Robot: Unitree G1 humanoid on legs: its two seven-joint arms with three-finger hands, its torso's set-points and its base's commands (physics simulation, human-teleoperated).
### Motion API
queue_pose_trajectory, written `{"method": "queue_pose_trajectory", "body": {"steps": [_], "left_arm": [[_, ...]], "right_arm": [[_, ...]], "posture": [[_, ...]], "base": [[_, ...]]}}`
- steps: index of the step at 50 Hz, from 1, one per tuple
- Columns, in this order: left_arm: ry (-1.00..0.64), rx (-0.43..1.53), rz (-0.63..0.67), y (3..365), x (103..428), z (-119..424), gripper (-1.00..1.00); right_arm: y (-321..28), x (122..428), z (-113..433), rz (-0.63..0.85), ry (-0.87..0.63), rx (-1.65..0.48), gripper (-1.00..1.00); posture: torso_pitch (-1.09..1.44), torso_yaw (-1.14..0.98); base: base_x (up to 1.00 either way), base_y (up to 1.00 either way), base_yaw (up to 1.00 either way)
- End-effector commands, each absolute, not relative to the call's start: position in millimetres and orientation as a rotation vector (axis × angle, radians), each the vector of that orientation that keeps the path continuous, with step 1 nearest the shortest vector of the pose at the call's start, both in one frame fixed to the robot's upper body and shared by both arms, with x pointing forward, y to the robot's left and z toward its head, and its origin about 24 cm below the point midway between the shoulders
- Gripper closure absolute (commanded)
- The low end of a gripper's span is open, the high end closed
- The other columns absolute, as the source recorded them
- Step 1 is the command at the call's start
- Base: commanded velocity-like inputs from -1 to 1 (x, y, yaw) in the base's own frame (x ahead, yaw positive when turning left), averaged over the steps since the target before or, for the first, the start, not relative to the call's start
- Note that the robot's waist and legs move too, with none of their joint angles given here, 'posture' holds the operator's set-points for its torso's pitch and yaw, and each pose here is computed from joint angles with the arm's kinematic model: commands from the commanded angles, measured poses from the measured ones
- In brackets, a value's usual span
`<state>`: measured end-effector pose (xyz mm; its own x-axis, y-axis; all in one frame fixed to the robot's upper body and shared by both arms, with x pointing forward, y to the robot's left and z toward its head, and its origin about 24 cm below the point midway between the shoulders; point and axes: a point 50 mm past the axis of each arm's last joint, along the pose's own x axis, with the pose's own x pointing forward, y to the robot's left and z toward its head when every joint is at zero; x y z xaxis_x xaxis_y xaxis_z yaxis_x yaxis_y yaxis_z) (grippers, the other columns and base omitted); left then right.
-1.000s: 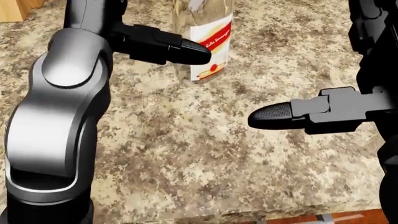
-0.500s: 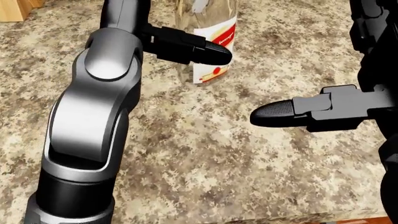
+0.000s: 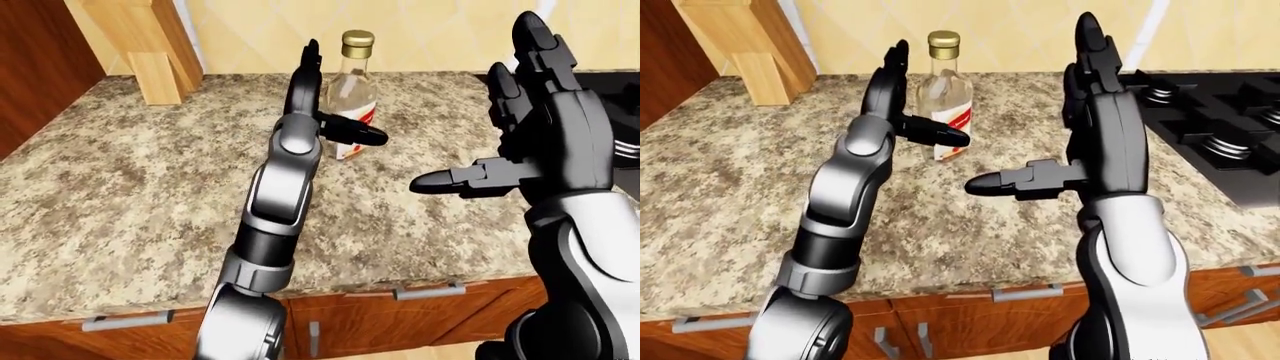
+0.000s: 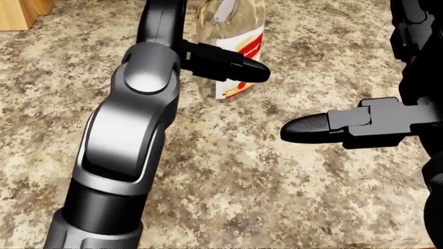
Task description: Move the drinks to the dining counter.
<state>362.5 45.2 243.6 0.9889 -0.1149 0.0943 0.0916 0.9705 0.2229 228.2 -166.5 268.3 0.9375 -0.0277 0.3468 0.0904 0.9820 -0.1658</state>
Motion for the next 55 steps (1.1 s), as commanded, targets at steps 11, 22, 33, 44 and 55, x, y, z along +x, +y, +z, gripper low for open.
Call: {"method": "queue_pose_trajectory", "body": {"steps": [11, 22, 33, 44, 55], "left_arm": [[-0.183, 0.208, -0.104, 41, 365, 252, -1.0], [-0.169, 0.186, -0.101, 38, 375, 247, -1.0], [-0.154, 0.172, -0.107, 35, 378, 243, -0.12], [-0.152, 0.165, -0.106, 31, 383, 242, 0.47], [-0.176, 0.14, -0.103, 34, 372, 253, 1.0]], "right_arm": [[-168, 225, 274, -0.072, -0.417, -0.186, -1.0], [-168, 225, 271, -0.071, -0.412, -0.185, -1.0], [-168, 226, 270, -0.071, -0.409, -0.183, -1.0], [-168, 227, 267, -0.068, -0.406, -0.183, -1.0], [-168, 224, 269, -0.07, -0.408, -0.185, -1.0]], "posture": [[0.0, 0.0], [0.0, 0.0], [0.0, 0.0], [0.0, 0.0], [0.0, 0.0]], "base": [[0.0, 0.0, 0.0], [0.0, 0.0, 0.0], [0.0, 0.0, 0.0], [0.0, 0.0, 0.0], [0.0, 0.0, 0.0]]}}
